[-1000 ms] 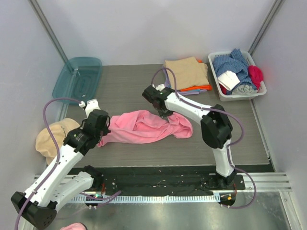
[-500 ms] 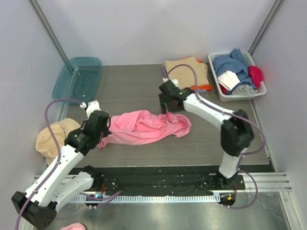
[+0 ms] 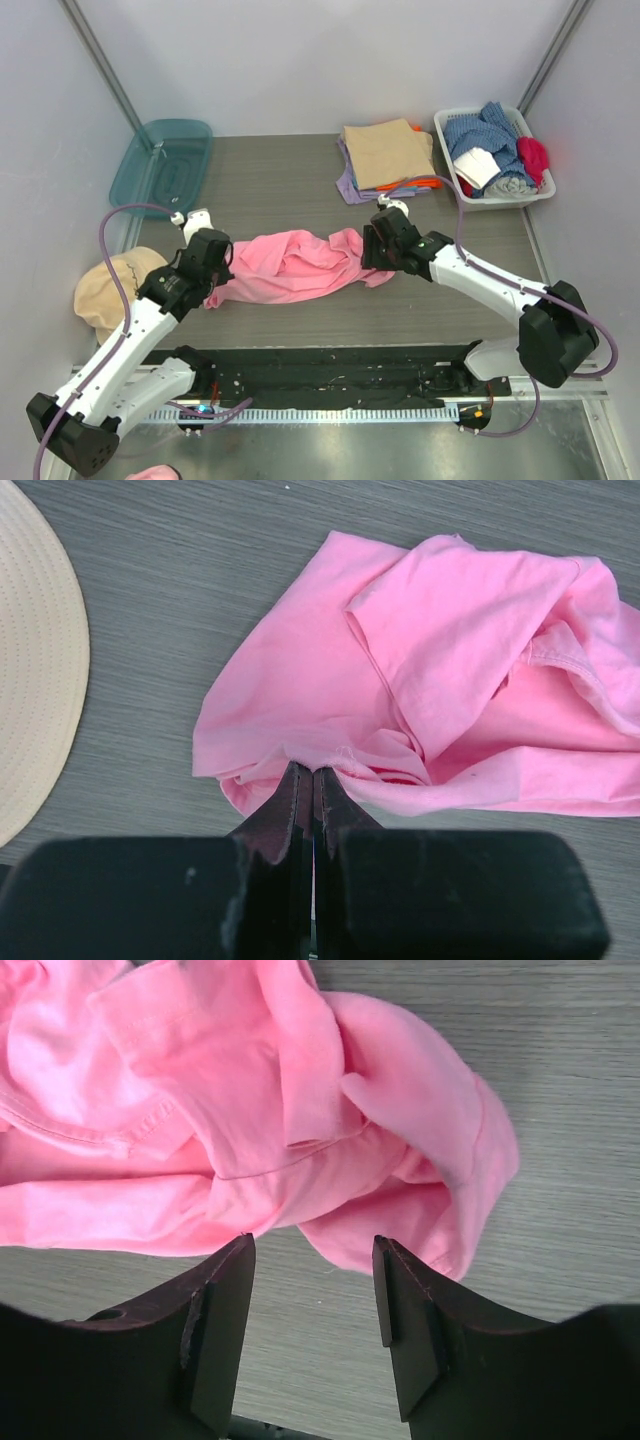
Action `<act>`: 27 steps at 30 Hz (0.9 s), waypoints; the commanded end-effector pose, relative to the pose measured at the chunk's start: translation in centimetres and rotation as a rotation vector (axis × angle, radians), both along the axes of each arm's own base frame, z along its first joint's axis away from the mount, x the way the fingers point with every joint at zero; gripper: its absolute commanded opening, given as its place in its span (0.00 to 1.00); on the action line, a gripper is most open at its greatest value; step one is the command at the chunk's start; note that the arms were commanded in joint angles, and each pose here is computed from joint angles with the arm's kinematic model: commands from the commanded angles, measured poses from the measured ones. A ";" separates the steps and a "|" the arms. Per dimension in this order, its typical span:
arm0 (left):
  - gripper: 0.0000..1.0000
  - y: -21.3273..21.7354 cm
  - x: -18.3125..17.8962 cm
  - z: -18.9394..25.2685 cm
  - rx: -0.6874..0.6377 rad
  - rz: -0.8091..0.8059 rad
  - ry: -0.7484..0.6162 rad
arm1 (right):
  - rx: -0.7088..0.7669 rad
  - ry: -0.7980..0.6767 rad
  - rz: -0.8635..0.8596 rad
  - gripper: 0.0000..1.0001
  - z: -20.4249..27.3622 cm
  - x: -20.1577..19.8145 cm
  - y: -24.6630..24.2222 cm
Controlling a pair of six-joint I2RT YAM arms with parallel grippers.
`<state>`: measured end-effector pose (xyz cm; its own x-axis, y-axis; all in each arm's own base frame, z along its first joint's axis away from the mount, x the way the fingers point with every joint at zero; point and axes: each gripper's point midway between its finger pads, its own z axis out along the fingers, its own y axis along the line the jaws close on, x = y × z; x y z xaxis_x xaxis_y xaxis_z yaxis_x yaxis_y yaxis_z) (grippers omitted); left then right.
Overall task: Fold and stack the t-shirts
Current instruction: Flatten the tshirt out
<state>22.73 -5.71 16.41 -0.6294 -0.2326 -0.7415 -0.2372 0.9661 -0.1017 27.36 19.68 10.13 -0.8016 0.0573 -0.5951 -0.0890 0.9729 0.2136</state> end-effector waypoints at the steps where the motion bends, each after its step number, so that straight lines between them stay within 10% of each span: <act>1: 0.00 -0.4 0.8 1.1 -0.025 -0.003 -0.045 | 0.131 -0.087 0.004 0.58 2.2 2.1 2.7; 27: 0.00 0.5 -0.1 0.9 0.003 0.009 -0.034 | -0.151 -0.075 -0.460 0.63 -2.3 2.8 -9.4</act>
